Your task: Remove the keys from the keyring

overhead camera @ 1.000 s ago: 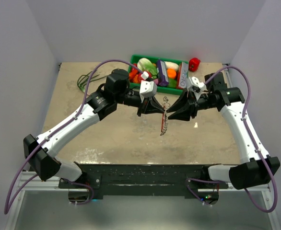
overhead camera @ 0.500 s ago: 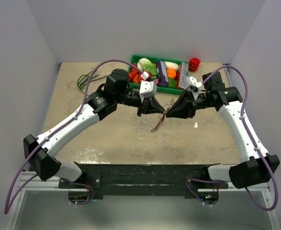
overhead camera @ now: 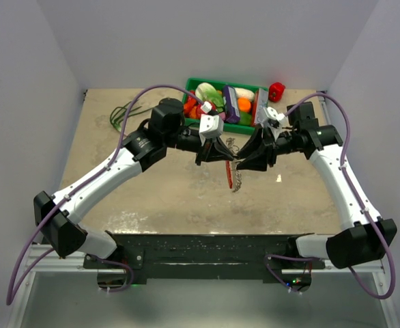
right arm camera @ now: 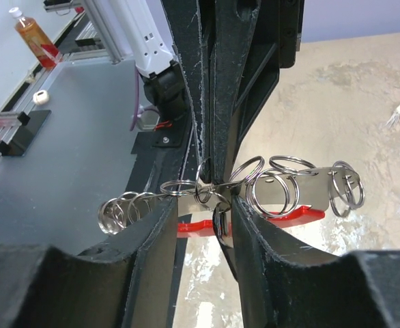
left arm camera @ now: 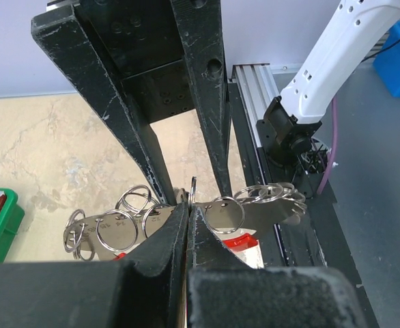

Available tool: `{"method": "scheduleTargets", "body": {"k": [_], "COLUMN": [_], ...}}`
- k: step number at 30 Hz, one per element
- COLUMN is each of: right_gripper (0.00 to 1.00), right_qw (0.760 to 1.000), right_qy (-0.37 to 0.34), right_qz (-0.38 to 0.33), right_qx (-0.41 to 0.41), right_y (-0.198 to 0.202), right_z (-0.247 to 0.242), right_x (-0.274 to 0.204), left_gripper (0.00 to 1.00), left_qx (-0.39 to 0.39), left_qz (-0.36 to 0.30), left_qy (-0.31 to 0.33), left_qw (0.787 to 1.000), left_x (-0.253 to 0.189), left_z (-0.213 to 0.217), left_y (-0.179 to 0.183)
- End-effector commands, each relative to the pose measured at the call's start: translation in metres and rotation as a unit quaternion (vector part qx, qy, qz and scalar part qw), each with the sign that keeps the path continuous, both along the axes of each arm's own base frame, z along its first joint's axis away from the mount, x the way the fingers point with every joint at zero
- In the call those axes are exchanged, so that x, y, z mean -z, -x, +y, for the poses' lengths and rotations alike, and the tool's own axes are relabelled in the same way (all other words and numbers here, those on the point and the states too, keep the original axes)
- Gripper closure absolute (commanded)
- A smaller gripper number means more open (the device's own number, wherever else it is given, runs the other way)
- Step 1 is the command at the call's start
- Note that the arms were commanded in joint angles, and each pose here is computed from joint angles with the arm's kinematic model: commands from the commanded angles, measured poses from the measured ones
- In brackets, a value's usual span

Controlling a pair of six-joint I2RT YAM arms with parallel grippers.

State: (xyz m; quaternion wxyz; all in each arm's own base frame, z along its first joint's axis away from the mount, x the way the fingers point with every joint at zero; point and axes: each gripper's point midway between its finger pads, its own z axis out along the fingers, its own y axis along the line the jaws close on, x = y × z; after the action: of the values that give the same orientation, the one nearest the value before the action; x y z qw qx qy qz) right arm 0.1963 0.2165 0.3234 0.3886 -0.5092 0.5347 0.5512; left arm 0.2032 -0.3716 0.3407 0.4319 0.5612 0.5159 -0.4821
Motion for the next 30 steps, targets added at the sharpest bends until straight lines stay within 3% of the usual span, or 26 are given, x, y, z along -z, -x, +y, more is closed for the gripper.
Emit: {"method": "scheduleTargets", "body": {"k": [1,9,20,24,30], "right_gripper": [0.59,0.87,0.87,0.98,1.00], "right_qw": [0.998,0.998,0.999,0.997,0.980], "right_qy": [-0.055,-0.054,-0.034,-0.009,0.014], "right_qz": [0.003,0.017,-0.029,-0.073,-0.144], "right_qx": [-0.038,-0.038,-0.017,0.009,0.139], "right_y": [0.016,0.008,0.014,0.010,-0.018], "right_z": [0.001,0.003,-0.001,-0.004,-0.009], "right_x": [-0.024,-0.019,-0.022,-0.026,-0.044], "left_gripper": [1.00,1.00,1.00,1.00,1.00], "left_qx": [-0.001,0.001,-0.006,-0.013,-0.030], "left_qz": [-0.035,-0.034,-0.042,-0.041,-0.026], "left_qy": [0.028,0.028,0.027,0.025,0.022], "left_qw": [0.999,0.999,0.999,0.999,0.999], "left_x": [-0.021,-0.020,-0.023,-0.021,-0.016], "left_z": [0.000,-0.001,0.002,0.003,0.002], "left_y": [-0.002,-0.002,-0.003,-0.004,-0.009]}}
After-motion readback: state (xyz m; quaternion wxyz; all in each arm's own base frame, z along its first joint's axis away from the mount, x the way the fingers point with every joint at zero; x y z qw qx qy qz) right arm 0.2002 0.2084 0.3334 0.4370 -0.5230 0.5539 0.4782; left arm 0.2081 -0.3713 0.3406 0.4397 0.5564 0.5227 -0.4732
